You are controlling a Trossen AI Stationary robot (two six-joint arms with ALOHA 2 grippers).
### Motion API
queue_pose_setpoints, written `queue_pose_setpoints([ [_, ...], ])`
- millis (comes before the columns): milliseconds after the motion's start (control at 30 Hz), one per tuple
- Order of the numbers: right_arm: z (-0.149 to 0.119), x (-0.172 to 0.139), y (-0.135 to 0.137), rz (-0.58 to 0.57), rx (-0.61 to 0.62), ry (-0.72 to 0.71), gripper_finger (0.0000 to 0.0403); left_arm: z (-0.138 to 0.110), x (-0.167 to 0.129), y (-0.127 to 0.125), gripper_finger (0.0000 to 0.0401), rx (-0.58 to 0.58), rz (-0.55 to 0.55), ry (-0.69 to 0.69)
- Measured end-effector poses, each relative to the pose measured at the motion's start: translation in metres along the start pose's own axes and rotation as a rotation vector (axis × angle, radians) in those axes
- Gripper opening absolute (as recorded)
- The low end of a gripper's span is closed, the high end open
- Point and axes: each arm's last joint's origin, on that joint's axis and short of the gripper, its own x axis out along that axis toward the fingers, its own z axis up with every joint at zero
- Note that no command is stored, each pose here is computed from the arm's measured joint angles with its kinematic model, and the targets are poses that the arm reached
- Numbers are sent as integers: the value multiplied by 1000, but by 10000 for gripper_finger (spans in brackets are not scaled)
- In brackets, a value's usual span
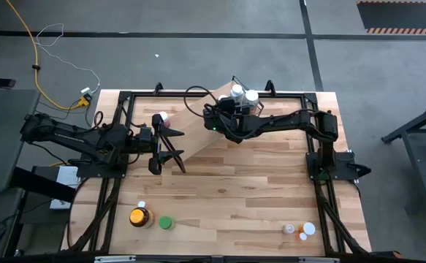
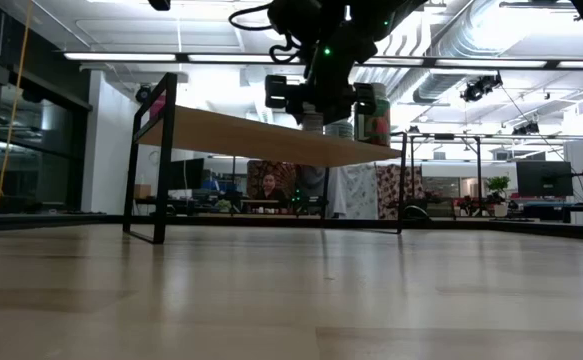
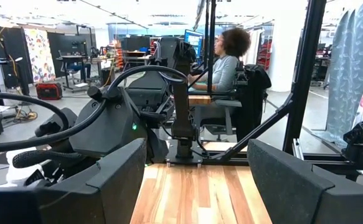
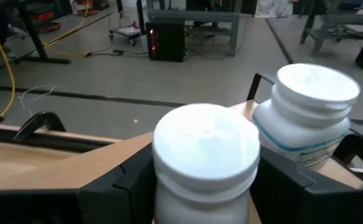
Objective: Pick and place medicine bottles onto shelf by color
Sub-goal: Put the blue bottle on the shelf
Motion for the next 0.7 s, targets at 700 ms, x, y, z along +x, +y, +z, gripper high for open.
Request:
queue_pose_setpoints([
  [700, -1, -7, 2, 1, -12, -16, 328, 0, 0, 0, 268, 9, 0, 0],
])
